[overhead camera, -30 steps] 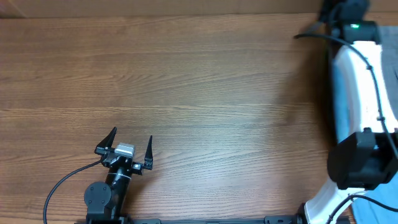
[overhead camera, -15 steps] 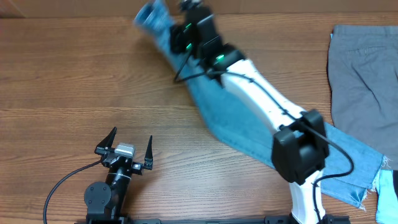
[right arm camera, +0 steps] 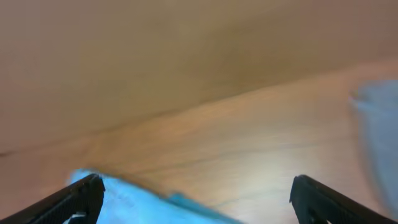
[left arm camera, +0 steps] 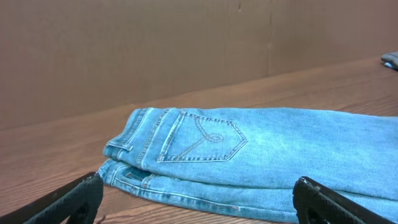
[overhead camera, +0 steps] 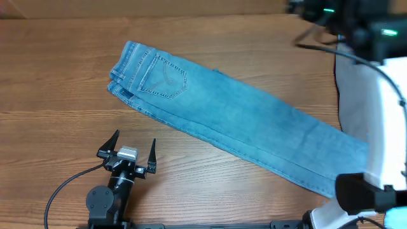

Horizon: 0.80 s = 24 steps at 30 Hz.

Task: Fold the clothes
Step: 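Drag the jeans leftward and lay them flat on the table, then reach the left gripper to the jeans waistband and grasp it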

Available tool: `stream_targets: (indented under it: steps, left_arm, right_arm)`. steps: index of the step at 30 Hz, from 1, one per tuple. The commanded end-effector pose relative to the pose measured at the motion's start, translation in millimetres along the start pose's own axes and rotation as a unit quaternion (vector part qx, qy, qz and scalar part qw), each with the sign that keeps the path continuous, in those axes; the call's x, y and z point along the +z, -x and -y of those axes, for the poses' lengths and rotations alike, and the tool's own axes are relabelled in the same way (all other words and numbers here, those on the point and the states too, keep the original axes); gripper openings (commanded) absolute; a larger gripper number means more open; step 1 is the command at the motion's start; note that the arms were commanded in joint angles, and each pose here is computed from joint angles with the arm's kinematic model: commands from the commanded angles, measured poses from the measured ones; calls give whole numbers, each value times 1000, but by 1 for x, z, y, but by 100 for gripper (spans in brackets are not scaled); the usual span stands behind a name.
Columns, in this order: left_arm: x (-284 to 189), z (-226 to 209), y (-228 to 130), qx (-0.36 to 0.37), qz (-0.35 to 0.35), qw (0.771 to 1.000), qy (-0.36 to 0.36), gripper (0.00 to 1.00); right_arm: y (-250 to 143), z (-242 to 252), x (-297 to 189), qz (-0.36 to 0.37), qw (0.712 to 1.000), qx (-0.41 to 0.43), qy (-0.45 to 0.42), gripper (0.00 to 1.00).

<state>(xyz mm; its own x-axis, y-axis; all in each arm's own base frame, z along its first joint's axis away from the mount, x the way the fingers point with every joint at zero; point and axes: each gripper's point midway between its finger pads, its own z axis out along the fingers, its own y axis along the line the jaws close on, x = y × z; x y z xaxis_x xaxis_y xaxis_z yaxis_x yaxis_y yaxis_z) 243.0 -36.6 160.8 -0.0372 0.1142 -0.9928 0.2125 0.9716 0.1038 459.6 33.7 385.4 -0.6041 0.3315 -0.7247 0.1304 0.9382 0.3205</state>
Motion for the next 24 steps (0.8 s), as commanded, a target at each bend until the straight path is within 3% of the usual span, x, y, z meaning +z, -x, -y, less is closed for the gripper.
stream_targets:
  steps: [1, 5, 11, 22, 24]
  left_arm:
    - [0, 0, 0, 13, 3, 1000, -2, 100]
    - [0, 0, 0, 13, 3, 1000, -2, 100]
    - [0, 0, 0, 13, 3, 1000, -2, 100]
    - [-1, -10, -2, 24, -3, 999, 27, 100]
    - [-1, -5, 13, 26, 28, 999, 12, 100]
  right_arm:
    - [-10, 80, 2, -41, 993, 39, -100, 100]
    - [-10, 162, -10, -38, 973, 81, -213, 100]
    - [-12, 224, -31, -37, 953, 131, -269, 100]
    - [-11, 238, -37, -32, 949, 143, -280, 100]
    - [-11, 238, -37, -32, 949, 143, -280, 100]
